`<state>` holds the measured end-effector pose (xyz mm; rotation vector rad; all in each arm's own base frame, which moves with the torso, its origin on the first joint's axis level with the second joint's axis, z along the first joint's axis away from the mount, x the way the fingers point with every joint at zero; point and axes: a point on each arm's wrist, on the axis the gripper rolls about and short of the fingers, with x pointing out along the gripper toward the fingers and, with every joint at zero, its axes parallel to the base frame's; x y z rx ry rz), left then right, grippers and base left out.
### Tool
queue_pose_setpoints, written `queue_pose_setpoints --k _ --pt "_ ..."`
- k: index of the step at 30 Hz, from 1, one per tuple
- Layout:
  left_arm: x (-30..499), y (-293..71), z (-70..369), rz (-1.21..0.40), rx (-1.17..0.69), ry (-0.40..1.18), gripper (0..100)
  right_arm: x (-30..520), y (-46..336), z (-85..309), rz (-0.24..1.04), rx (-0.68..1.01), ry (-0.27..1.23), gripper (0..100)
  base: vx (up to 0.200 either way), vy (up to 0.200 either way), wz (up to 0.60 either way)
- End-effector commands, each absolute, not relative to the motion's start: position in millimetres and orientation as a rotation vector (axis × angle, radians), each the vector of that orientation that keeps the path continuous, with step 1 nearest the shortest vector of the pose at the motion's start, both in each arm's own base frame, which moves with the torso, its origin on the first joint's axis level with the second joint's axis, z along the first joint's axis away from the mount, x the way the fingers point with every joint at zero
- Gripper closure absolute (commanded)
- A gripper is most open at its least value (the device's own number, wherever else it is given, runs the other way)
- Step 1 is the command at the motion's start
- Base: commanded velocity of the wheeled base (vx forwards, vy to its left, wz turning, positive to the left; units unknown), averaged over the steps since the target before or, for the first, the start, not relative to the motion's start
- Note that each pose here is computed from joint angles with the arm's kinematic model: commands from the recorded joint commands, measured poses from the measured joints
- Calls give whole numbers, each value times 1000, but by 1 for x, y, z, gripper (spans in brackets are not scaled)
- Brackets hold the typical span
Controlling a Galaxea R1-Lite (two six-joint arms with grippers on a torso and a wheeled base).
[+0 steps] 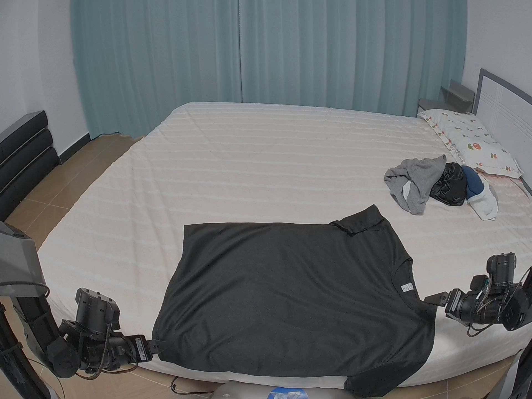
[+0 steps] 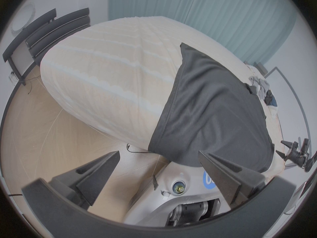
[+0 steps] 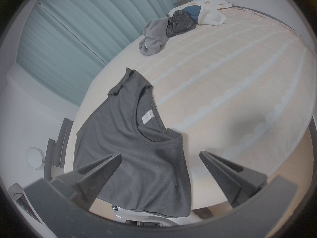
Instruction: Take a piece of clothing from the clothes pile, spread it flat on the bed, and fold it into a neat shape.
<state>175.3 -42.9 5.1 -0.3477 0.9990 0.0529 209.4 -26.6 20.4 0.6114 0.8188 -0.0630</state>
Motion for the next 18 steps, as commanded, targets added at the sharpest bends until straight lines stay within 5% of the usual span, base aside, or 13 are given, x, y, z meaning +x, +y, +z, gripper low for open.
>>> queue_pose_setpoints --k 1,18 --pt "180 -42 11 58 -376 956 0 208 -25 34 -48 615 760 0 0 0 0" --pt "199 -40 22 102 -481 864 0 206 -23 37 -38 613 749 0 0 0 0"
